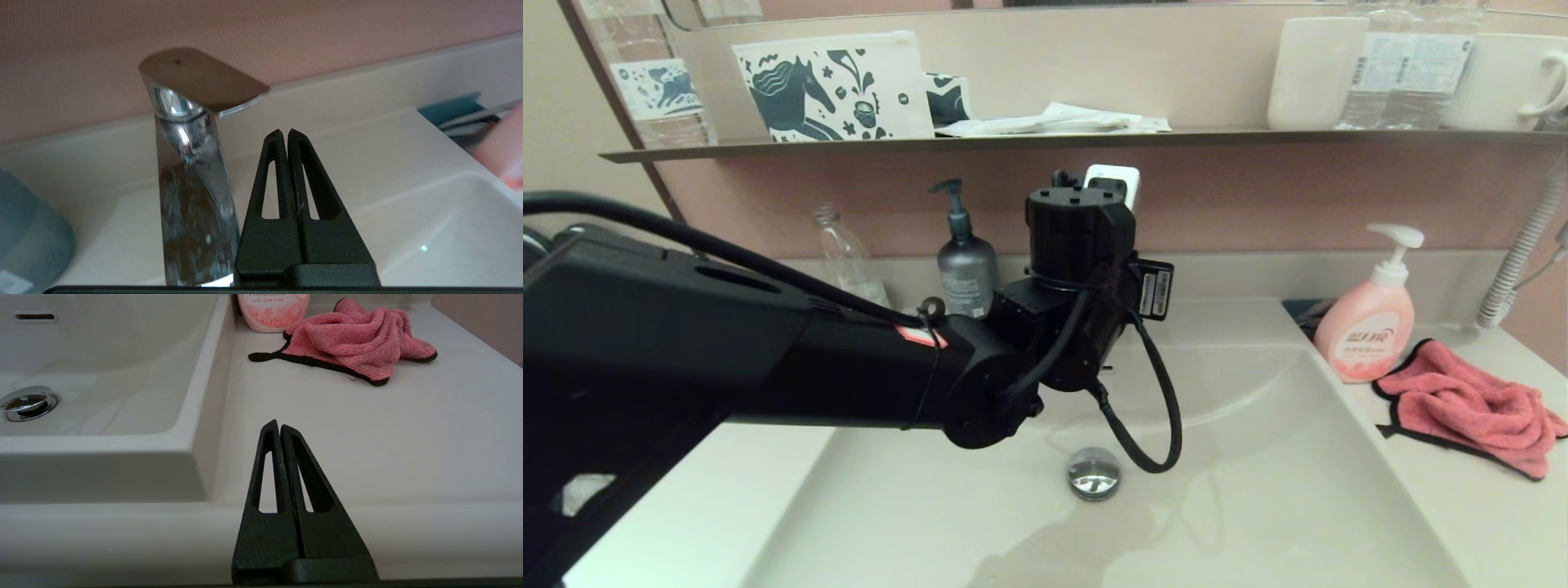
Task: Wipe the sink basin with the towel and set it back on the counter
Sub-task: Turn on the faucet
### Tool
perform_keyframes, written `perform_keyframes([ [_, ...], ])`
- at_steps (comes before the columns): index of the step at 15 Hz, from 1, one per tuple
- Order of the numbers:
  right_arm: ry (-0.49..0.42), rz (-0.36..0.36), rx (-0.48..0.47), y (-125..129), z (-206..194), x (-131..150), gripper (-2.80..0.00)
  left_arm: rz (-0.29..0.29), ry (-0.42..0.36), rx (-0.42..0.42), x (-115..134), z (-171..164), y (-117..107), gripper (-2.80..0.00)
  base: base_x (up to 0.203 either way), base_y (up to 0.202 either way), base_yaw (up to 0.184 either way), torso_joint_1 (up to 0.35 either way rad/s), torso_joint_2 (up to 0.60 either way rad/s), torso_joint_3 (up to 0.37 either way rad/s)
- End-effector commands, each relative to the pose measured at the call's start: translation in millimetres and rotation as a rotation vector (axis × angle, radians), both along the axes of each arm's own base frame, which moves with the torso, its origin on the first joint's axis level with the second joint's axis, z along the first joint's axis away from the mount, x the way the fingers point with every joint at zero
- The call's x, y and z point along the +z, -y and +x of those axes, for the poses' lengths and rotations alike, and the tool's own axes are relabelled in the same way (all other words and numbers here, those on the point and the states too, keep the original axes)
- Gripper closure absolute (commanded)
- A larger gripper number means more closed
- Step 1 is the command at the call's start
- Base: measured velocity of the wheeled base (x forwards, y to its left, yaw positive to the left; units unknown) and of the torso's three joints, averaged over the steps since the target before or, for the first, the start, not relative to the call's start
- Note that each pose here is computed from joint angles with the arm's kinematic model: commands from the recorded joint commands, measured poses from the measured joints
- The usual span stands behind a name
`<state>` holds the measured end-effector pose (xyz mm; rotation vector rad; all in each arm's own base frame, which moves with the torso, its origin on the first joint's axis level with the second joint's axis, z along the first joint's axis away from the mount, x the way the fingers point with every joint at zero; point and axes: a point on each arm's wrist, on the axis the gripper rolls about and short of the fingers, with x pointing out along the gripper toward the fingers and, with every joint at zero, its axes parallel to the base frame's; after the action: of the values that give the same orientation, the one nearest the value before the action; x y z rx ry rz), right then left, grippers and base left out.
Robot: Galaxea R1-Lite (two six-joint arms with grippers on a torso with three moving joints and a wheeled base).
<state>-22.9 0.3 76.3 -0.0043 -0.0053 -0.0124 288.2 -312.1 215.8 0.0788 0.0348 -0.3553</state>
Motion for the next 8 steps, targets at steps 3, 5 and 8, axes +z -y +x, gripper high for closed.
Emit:
perform_keyframes([
  [3, -0.001, 0.0, 0.0, 0, 0, 0, 0.0, -0.006, 0.035, 0.036, 4, 19, -1, 0.0, 0.0, 0.0, 0.0, 0.0, 0.0, 0.0],
  [5, -0.002, 0.0, 0.0, 0, 0, 0, 0.0, -0.016, 0.045, 0.038, 7, 21, 0, 0.0, 0.0, 0.0, 0.0, 0.0, 0.0, 0.0],
  [8, -0.001, 0.0, 0.0, 0, 0, 0, 0.0, -0.029, 0.056, 0.043, 13, 22, -1, 0.0, 0.0, 0.0, 0.0, 0.0, 0.0, 0.0],
])
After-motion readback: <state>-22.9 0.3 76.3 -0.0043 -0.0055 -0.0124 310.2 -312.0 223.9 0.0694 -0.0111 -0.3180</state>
